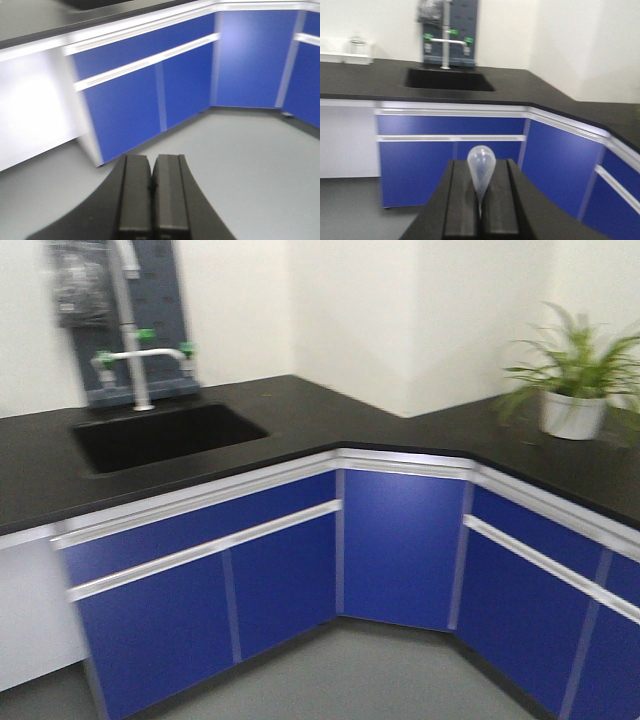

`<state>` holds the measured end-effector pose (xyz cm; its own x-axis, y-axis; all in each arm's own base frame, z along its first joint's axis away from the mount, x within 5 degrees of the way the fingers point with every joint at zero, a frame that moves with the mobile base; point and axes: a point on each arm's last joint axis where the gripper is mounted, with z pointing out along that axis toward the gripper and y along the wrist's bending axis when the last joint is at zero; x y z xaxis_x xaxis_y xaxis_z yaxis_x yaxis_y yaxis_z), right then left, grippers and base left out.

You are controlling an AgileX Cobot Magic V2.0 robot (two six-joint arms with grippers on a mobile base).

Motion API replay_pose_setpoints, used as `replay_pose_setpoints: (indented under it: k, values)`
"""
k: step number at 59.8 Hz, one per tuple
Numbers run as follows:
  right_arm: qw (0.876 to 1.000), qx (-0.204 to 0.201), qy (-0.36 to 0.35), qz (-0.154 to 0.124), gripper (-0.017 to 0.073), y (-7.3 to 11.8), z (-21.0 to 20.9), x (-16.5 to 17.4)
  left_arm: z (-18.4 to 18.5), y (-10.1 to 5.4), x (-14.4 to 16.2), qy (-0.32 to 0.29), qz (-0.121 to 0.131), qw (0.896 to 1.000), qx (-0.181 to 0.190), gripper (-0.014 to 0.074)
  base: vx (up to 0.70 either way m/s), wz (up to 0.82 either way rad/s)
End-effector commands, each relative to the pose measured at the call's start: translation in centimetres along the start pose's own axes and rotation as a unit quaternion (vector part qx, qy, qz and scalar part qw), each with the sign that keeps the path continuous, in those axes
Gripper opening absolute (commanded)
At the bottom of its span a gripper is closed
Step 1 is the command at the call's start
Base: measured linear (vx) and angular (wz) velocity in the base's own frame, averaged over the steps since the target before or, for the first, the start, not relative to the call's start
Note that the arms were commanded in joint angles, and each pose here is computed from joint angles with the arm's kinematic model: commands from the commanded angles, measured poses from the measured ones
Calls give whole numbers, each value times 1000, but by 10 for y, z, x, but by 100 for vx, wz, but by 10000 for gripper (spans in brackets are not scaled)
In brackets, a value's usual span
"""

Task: Grab transparent chemical and place on left bench
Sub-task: 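Drive the base to the bench with the white trays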

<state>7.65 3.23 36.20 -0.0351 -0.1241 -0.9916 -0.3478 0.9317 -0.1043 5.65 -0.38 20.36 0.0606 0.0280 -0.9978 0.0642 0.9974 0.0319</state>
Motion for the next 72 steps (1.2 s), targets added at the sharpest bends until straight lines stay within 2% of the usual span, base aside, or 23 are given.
replay_pose_setpoints:
  k: [1, 34, 72]
  values:
    - [999, 16, -30, 9, -4, -3, -2, -11, -1, 0, -3, -41, -4, 999, -1, -3, -16, 83]
    - [999, 16, -30, 9, -4, -3, -2, -11, -1, 0, -3, -41, -4, 999, -1, -3, -8, 73]
    - [999, 16, -30, 9, -4, -3, -2, -11, -1, 0, -3, -41, -4, 999, -1, -3, 11, 54]
